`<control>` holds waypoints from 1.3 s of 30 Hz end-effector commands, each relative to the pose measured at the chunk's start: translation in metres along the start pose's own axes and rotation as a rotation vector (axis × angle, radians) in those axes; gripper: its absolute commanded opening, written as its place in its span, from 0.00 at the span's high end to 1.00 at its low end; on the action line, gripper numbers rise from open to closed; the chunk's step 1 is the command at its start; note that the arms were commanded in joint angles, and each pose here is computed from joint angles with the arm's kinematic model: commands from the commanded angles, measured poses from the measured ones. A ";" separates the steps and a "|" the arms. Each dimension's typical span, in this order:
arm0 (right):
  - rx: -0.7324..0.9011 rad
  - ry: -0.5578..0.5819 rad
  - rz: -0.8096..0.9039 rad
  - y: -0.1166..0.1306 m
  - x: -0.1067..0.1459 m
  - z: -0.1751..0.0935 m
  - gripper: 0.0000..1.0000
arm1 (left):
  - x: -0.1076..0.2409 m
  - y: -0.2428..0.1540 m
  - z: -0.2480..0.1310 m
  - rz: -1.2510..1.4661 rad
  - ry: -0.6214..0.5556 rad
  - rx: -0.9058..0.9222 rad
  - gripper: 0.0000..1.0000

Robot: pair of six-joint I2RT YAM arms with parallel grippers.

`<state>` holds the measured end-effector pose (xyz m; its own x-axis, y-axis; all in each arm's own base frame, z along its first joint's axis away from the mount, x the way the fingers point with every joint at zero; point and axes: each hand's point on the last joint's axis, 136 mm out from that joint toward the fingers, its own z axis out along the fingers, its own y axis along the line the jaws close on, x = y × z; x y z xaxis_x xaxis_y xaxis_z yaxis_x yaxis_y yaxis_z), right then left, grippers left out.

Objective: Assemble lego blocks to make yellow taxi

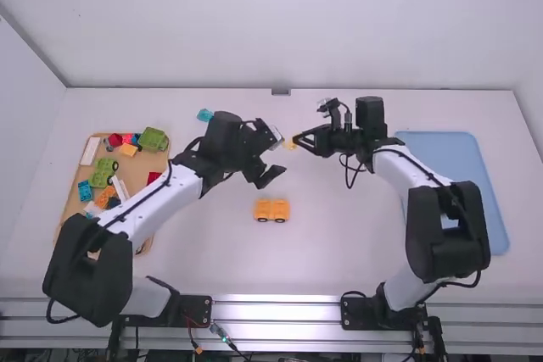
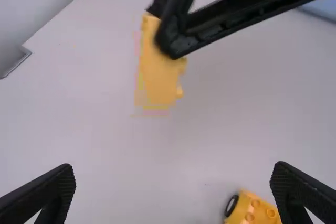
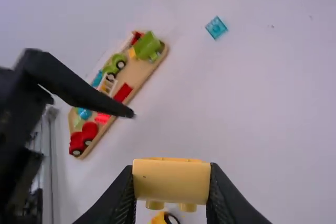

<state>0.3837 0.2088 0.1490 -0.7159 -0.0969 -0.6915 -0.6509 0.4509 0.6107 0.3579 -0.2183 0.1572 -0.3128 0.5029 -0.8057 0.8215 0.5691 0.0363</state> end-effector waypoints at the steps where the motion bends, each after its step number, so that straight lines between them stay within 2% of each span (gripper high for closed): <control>1: 0.073 0.022 -0.162 -0.002 -0.022 -0.004 0.82 | -0.021 0.000 -0.019 -0.025 -0.094 0.091 0.01; 2: 0.082 0.029 -0.162 -0.002 -0.022 -0.004 0.82 | -0.021 0.001 -0.020 -0.028 -0.095 0.092 0.01; 5: 0.265 0.193 -0.186 -0.011 -0.013 -0.011 0.85 | -0.014 0.024 -0.030 -0.113 -0.105 0.058 0.01; 10: 0.426 0.379 -0.216 -0.007 0.002 -0.018 0.88 | -0.007 0.041 -0.040 -0.147 -0.114 0.035 0.01; 13: 0.541 0.455 -0.180 -0.010 0.013 -0.024 0.88 | -0.007 0.045 -0.043 -0.153 -0.123 0.032 0.01; 19: 0.574 0.575 -0.030 0.007 0.054 -0.020 0.93 | -0.012 0.054 -0.043 -0.127 -0.142 -0.012 0.01; 24: 0.683 0.602 0.193 0.004 0.082 -0.028 1.00 | -0.018 0.057 -0.044 -0.110 -0.164 -0.024 0.01; 28: 0.729 0.590 0.360 0.001 0.101 -0.030 1.00 | -0.017 0.058 -0.044 -0.110 -0.163 -0.023 0.01; 32: 0.805 0.525 0.587 -0.002 0.109 -0.034 1.00 | -0.014 0.057 -0.042 -0.118 -0.154 -0.019 0.01; 35: 0.900 0.430 0.861 -0.004 0.112 -0.041 1.00 | -0.010 0.056 -0.040 -0.122 -0.148 -0.016 0.01; 39: 0.967 0.358 1.062 -0.008 0.120 -0.047 1.00 | -0.007 0.056 -0.038 -0.116 -0.156 -0.020 0.01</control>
<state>0.2959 0.1579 0.0864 -0.9521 0.2987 0.0651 0.3057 0.9270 0.2175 0.3913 -0.1656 0.1885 -0.3222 0.3325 -0.8863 0.7716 0.6347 -0.0424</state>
